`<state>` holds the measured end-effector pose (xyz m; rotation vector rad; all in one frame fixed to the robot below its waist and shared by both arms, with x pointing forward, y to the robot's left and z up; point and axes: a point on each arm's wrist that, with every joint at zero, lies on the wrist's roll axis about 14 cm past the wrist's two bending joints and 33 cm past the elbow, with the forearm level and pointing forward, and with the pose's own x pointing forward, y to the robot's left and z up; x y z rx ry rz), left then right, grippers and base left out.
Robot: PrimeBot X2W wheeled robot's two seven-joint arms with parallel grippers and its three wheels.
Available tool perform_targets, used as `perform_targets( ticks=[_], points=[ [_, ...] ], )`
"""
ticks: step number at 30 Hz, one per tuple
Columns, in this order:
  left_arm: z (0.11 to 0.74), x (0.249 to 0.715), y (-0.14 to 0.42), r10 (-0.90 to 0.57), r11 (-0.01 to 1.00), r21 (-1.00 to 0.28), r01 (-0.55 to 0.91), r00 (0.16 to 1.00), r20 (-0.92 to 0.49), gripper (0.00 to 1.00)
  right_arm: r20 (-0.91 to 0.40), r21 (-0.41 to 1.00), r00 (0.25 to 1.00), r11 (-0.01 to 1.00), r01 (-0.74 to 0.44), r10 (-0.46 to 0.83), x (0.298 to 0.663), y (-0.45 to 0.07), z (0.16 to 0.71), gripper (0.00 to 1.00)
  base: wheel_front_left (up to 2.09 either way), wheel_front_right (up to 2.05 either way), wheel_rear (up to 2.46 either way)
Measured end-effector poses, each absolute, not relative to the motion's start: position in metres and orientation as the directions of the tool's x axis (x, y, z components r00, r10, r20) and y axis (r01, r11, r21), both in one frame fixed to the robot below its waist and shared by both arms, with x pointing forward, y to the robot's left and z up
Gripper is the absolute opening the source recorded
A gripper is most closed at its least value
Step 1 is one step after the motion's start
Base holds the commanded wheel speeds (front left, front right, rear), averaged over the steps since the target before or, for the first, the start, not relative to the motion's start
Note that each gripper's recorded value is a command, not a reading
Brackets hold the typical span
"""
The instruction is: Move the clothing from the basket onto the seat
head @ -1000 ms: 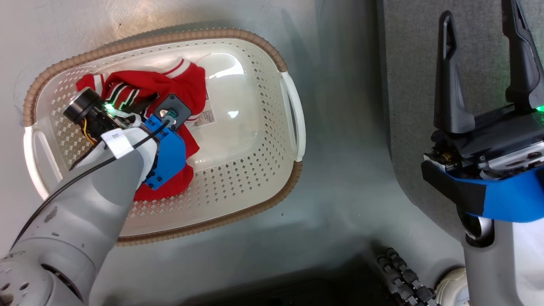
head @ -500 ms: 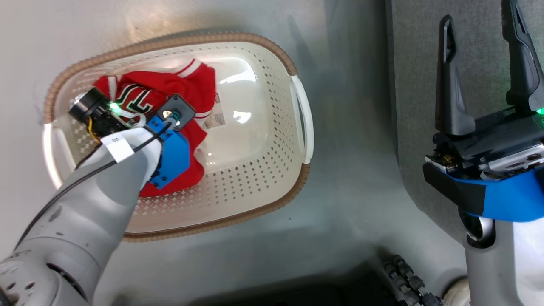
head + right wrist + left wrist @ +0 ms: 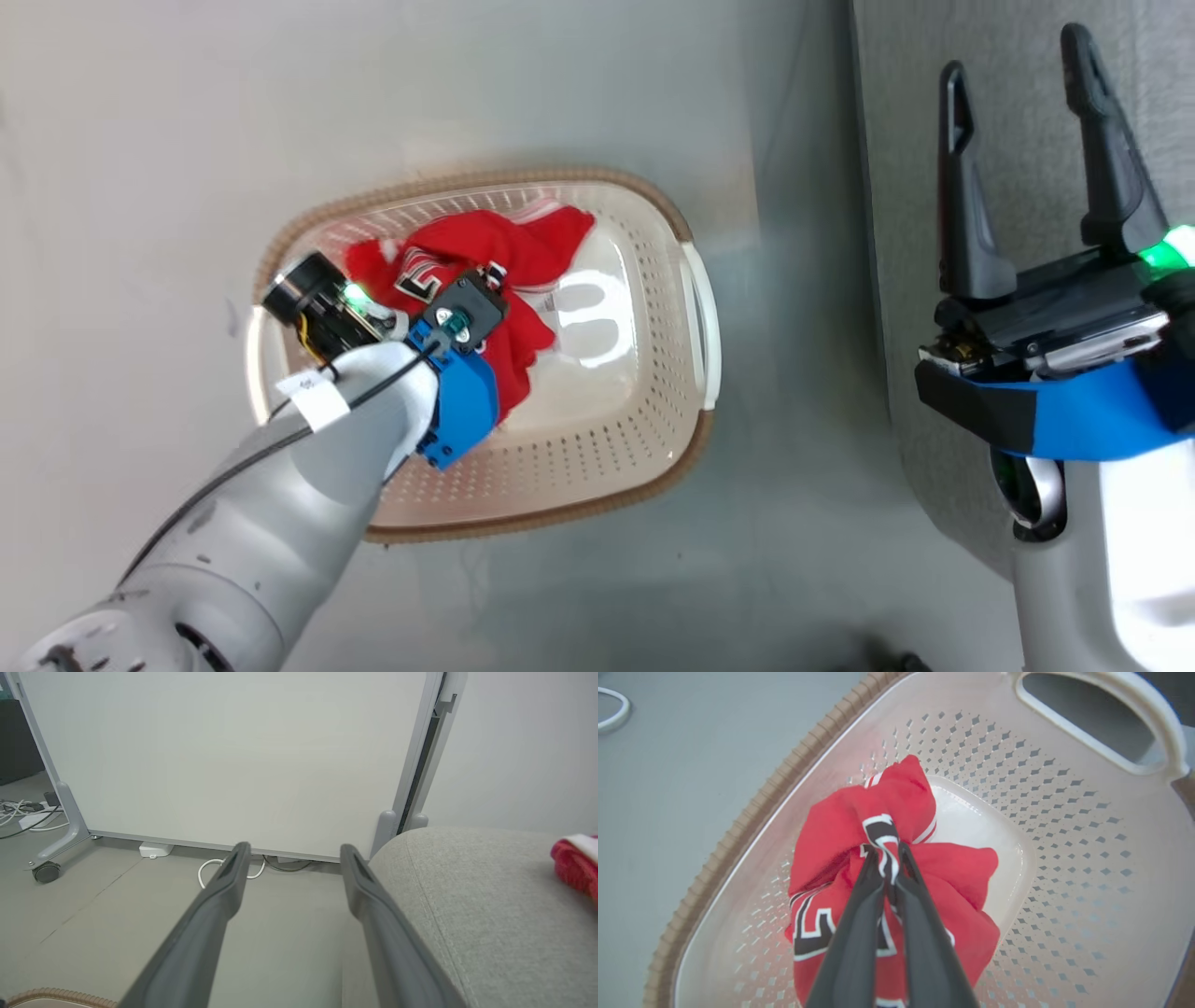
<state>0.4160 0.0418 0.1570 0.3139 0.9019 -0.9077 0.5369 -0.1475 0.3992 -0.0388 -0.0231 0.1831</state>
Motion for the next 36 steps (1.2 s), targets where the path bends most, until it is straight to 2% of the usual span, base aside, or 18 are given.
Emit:
perform_targets(
  ticks=[3,16,26,36],
  points=[
    [0.172,0.416,0.042,-0.553,0.611,-0.116,0.783,0.317,-0.771,0.00,0.036,-0.038,0.982,0.982,-0.186,0.187,0.535,-0.145,0.410,1.00,0.00,0.00,0.00],
    [0.295,0.431,0.032,-0.627,0.694,-0.083,0.715,0.544,-0.558,0.00,0.125,-0.026,0.971,0.979,-0.203,0.204,0.505,-0.135,0.480,1.00,0.00,0.00,0.00],
    [0.401,0.438,0.027,-0.638,0.750,-0.030,0.661,0.710,-0.299,0.00,0.175,-0.020,0.960,0.975,-0.220,0.220,0.470,-0.128,0.520,1.00,0.00,0.00,0.00],
    [0.481,0.435,0.033,-0.603,0.796,0.015,0.606,0.794,-0.076,0.00,0.204,-0.022,0.954,0.975,-0.221,0.220,0.436,-0.130,0.542,1.00,0.00,0.00,0.00]
  ],
)
